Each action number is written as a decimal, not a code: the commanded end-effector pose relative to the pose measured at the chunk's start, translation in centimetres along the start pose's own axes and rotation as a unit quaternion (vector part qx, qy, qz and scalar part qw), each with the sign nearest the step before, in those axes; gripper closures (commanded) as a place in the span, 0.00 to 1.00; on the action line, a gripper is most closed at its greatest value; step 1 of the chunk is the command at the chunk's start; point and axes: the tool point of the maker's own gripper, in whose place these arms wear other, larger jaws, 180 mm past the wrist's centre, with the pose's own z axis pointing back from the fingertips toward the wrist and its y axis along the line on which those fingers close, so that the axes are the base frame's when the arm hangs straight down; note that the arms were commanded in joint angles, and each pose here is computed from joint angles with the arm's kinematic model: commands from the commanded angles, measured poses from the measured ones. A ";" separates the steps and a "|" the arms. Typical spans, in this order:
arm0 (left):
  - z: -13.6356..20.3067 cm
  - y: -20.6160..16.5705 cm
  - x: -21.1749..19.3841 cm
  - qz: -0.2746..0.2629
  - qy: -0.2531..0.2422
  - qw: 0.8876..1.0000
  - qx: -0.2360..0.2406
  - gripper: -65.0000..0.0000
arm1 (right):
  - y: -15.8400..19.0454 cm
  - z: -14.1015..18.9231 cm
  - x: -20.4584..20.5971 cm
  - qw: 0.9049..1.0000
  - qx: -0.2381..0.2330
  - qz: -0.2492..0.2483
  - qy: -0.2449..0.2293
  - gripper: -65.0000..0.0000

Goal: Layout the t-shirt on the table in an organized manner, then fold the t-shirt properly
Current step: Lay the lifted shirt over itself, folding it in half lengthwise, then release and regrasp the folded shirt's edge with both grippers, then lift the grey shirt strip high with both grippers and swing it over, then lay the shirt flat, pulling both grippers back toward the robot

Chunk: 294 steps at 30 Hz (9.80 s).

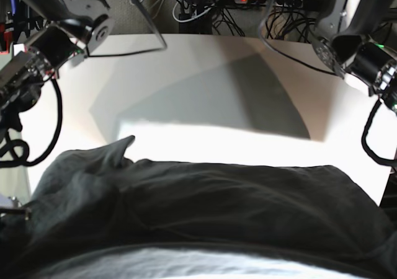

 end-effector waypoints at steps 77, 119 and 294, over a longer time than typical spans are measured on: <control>-2.6 14.8 -28.1 -0.201 0.331 0.905 0.179 0.36 | 3.3 0.7 -35.1 0.863 0.038 -0.195 0.464 0.35; 12.6 15.1 -36.7 -0.097 0.401 0.884 0.219 0.03 | 9.4 25.5 -29.8 0.816 0.094 -0.154 0.549 0.34; 26.9 15.1 -31.7 -0.102 0.549 0.796 0.232 0.99 | 8.7 39.7 -14.9 0.723 0.135 -0.141 0.663 0.78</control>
